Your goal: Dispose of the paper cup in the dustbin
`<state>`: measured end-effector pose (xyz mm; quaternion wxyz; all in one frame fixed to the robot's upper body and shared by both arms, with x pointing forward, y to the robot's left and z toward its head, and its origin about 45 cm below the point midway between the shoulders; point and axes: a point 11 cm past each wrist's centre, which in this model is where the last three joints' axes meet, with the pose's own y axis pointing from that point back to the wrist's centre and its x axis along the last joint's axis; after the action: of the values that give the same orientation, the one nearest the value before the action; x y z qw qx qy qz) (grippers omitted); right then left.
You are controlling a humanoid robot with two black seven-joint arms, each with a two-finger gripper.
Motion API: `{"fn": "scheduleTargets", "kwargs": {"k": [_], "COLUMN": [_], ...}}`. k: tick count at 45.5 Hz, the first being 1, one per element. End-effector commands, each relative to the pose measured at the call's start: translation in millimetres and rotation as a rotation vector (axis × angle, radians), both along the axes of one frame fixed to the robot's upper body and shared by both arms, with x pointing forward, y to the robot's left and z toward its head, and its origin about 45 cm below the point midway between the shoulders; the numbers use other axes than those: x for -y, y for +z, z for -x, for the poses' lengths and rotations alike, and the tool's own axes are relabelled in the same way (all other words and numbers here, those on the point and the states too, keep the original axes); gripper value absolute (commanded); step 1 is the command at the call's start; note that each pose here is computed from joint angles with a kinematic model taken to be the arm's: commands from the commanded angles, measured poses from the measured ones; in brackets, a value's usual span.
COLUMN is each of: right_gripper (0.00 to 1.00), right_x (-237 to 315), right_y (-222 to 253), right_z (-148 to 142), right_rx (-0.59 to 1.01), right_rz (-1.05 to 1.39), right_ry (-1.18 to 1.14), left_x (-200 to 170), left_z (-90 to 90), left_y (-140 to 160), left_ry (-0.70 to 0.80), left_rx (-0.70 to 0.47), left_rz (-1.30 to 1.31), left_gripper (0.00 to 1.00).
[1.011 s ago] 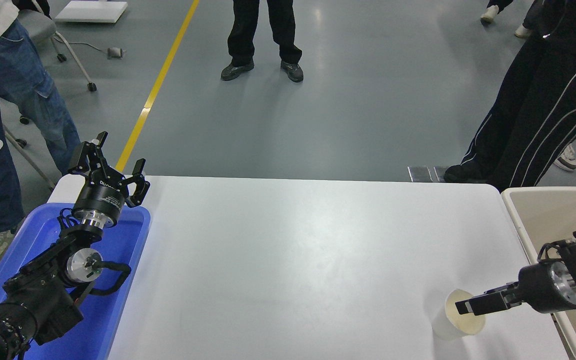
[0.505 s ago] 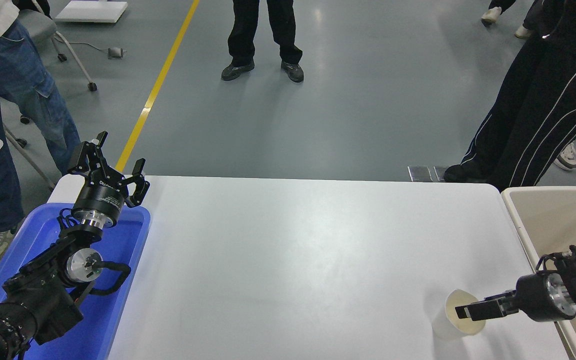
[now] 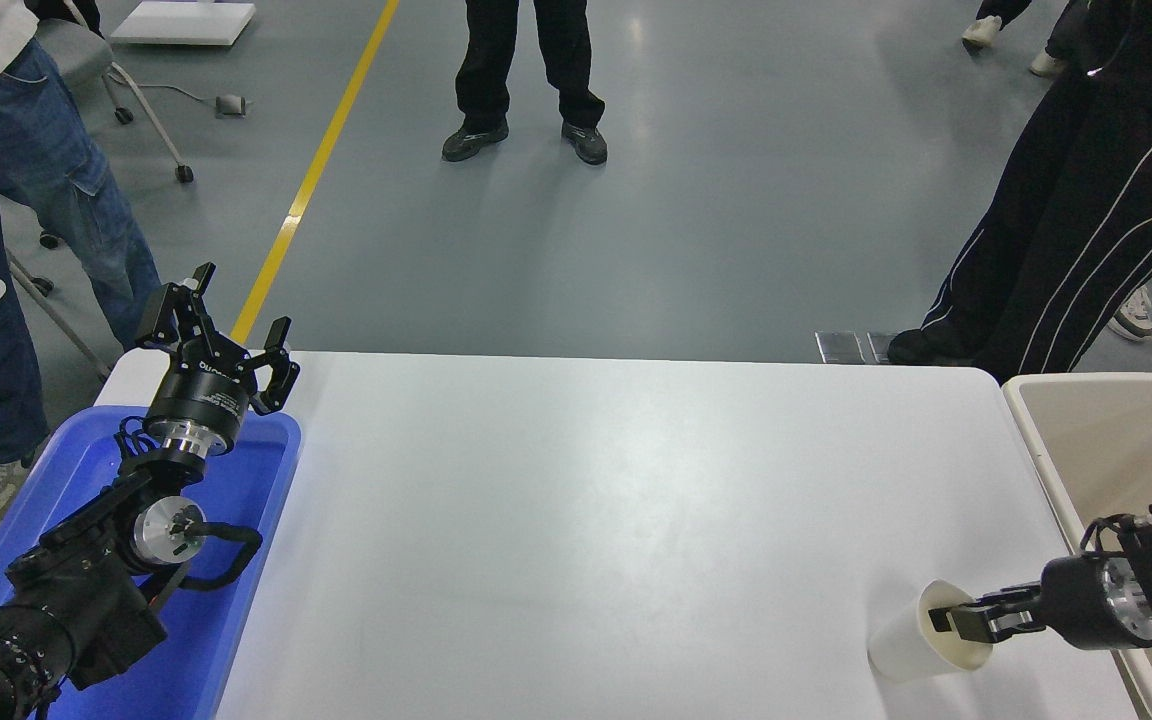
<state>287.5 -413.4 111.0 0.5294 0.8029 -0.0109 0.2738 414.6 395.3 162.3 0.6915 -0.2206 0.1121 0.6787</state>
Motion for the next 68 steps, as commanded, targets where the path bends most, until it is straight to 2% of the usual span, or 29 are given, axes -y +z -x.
{"fn": "scheduleTargets", "kwargs": {"k": [1, 24, 35, 56, 68], "right_gripper": [0.0, 0.0, 0.0, 0.0, 0.0], "right_x": [2.6, -1.5, -16.9, -14.6, -14.2], "right_y": [0.7, 20.5, 87.4, 236.6, 245.0], "right_z": [-1.1, -9.6, -23.3, -68.0, -69.2], "right_rx": [0.006, 0.035, 0.131, 0.267, 0.272], "right_rz": [0.006, -0.065, -0.214, -0.343, -0.358], "right_ry": [0.0, 0.009, -0.027, -0.113, -0.123], "left_x": [0.0, 0.0, 0.0, 0.0, 0.0], "left_z": [0.0, 0.0, 0.0, 0.0, 0.0], "left_y": [0.1, 0.1, 0.1, -0.1, -0.1], "left_ry": [0.0, 0.0, 0.0, 0.0, 0.0], "left_rx": [0.001, 0.001, 0.001, -0.001, -0.001], "left_rz": [0.0, 0.0, 0.0, 0.0, 0.0], "left_gripper": [1.0, 1.0, 1.0, 1.0, 1.0]}}
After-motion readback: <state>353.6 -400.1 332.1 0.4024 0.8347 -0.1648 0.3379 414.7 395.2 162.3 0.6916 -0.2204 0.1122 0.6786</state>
